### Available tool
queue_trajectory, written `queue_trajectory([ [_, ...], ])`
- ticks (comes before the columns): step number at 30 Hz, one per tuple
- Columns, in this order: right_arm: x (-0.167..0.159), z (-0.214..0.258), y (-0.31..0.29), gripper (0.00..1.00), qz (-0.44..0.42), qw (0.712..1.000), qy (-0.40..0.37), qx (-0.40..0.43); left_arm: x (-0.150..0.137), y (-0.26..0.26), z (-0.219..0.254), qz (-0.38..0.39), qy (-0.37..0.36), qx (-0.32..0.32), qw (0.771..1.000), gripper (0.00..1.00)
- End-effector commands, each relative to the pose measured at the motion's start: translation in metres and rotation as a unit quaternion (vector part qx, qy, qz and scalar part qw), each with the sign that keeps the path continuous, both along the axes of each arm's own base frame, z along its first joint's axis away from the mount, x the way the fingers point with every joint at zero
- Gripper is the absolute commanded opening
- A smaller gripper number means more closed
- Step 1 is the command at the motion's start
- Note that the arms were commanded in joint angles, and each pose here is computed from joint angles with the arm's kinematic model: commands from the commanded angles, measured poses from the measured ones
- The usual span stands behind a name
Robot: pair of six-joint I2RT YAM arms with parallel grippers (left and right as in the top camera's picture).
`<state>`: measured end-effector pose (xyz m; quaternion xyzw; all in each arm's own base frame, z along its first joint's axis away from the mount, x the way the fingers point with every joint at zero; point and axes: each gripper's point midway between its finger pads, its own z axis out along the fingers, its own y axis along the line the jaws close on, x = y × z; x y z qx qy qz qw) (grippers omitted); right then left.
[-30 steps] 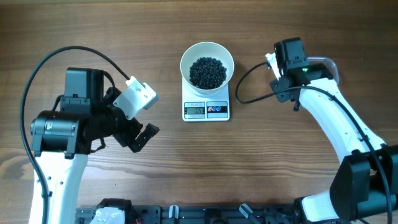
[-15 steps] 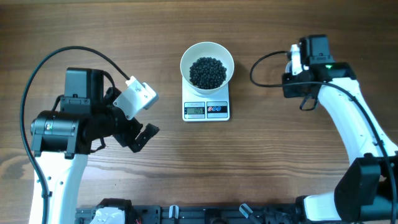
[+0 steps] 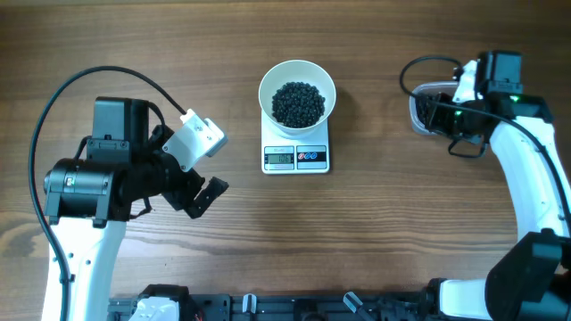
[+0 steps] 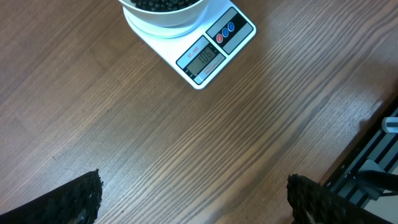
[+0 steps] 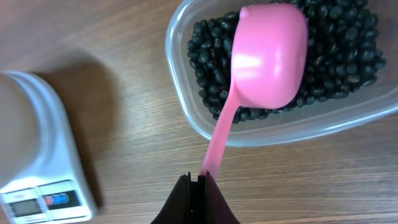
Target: Scoop item into bowl and weigh 150g on scale
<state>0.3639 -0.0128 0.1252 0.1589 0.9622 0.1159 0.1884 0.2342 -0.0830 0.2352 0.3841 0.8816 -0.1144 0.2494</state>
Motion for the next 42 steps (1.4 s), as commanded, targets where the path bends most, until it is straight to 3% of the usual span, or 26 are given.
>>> queue_trajectory([
  [1, 0.002, 0.02, 0.018, 0.04, -0.008, 0.996, -0.019, 0.082, -0.001, -0.002, 0.005, 0.0, -0.006, -0.012, 1.0, 1.0],
  [11, -0.011, 0.018, 0.021, 0.04, -0.03, 0.995, 0.012, 0.097, -0.001, -0.002, 0.005, 0.0, -0.006, -0.012, 1.0, 1.0],
  [24, -0.042, 0.011, -0.011, 0.04, -0.13, 0.987, 0.072, 0.055, -0.001, -0.002, 0.005, 0.0, -0.006, -0.012, 1.0, 1.0],
  [32, -0.047, 0.007, -0.026, 0.04, -0.19, 0.977, 0.085, 0.043, -0.001, -0.002, 0.005, 0.0, -0.006, -0.012, 1.0, 1.0],
  [42, -0.043, 0.008, -0.031, 0.04, -0.197, 0.977, 0.076, 0.034, -0.001, -0.002, 0.005, 0.0, -0.006, -0.012, 1.0, 1.0],
])
